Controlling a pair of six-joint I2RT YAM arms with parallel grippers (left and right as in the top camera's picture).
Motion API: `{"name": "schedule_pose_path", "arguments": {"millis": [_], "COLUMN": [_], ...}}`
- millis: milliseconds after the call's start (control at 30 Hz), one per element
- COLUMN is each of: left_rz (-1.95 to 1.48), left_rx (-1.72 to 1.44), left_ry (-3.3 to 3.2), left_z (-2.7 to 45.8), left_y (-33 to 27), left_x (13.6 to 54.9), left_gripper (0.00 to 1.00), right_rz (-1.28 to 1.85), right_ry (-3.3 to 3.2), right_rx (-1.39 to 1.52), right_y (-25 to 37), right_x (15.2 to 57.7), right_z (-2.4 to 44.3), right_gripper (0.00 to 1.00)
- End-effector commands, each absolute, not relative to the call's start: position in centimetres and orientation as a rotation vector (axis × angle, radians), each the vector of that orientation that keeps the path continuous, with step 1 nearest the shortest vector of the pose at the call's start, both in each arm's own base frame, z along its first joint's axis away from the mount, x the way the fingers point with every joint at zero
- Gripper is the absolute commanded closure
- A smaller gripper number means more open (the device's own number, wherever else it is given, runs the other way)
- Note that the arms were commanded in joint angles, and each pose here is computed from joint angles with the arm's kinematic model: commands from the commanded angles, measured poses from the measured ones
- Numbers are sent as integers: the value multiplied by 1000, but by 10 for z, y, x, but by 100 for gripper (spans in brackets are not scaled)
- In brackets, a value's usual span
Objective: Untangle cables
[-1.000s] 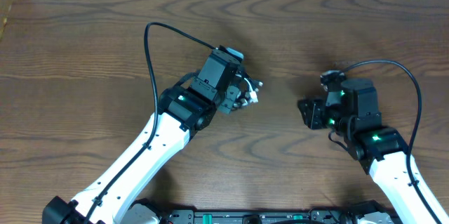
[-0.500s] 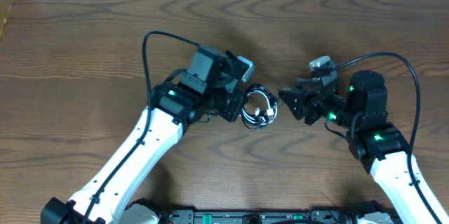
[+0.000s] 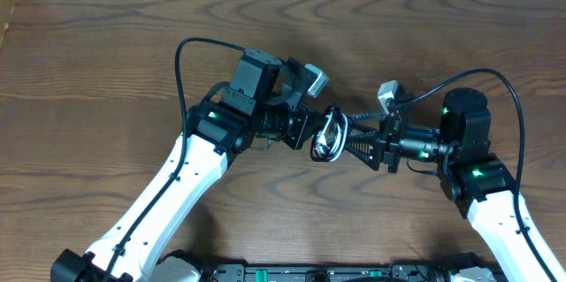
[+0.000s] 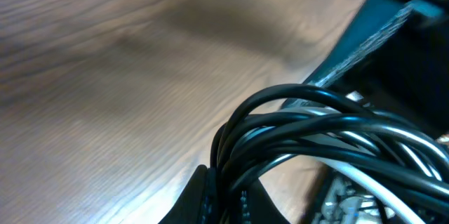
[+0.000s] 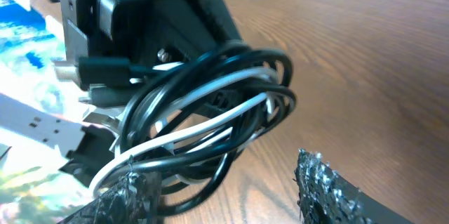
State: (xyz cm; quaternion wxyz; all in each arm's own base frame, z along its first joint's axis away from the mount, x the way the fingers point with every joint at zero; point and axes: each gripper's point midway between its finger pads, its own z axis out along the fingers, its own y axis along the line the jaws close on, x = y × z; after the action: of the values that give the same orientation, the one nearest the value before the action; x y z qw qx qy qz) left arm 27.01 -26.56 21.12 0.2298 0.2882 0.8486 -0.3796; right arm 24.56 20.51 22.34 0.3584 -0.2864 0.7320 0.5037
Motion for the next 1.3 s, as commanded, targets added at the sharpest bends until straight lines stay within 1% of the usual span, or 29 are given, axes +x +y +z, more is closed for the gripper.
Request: {"name": "schedule_pose_path", "arguments": {"millis": [0,67,167,200,300,367,467,533,633,700,800,833,900,1000,1100,1200,1267], "left_rz": [-1222,-1270,-1281,-1281,-1204,-996,-636,-527,-551,-560,-595,-639,-758,-963,-1097,-1164,-1177], "left_rx": [798,819,822,821,788,700,390,270,207,132,22,8,50,133,173,190,196], "left_ry": [2295,2263,2260,2261,2294,2379,2530,2560,2565,2575,2591,2599,2603,2585,2572,2568,2568], "left_z": [228,234,235,234,227,208,181,175,177,177,177,178,183,196,206,210,211], "left_y": [-280,-284,-285,-285,-279,-262,-219,-203,-204,-203,-203,-208,-222,-245,-258,-264,-265], "left_x": [260,257,256,256,263,280,308,314,315,316,316,314,307,296,288,283,282], "left_gripper": [93,93,93,93,93,93,92,93,93,93,93,93,93,92,93,93,93], "right_rz": [1360,1330,1233,1194,1063,1039,1039,1026,908,752,600,581,594,695,899,1120,1249], "right_ry": [1852,1865,1939,1973,2077,2097,2095,2101,2180,2281,2359,2371,2378,2363,2281,2145,2041], "right_rx": [-796,-778,-673,-617,-442,-397,-399,-389,-255,-58,122,141,134,70,-139,-385,-530], "right_y": [209,208,201,197,181,178,178,176,159,134,108,105,107,121,152,182,196], "right_x": [235,239,256,263,283,287,287,288,299,306,306,305,304,301,293,275,261], "right_z": [227,225,215,211,196,193,194,192,177,155,136,133,133,139,161,188,207], "right_gripper": [43,46,60,62,56,53,49,48,46,45,39,39,40,39,39,35,30]}}
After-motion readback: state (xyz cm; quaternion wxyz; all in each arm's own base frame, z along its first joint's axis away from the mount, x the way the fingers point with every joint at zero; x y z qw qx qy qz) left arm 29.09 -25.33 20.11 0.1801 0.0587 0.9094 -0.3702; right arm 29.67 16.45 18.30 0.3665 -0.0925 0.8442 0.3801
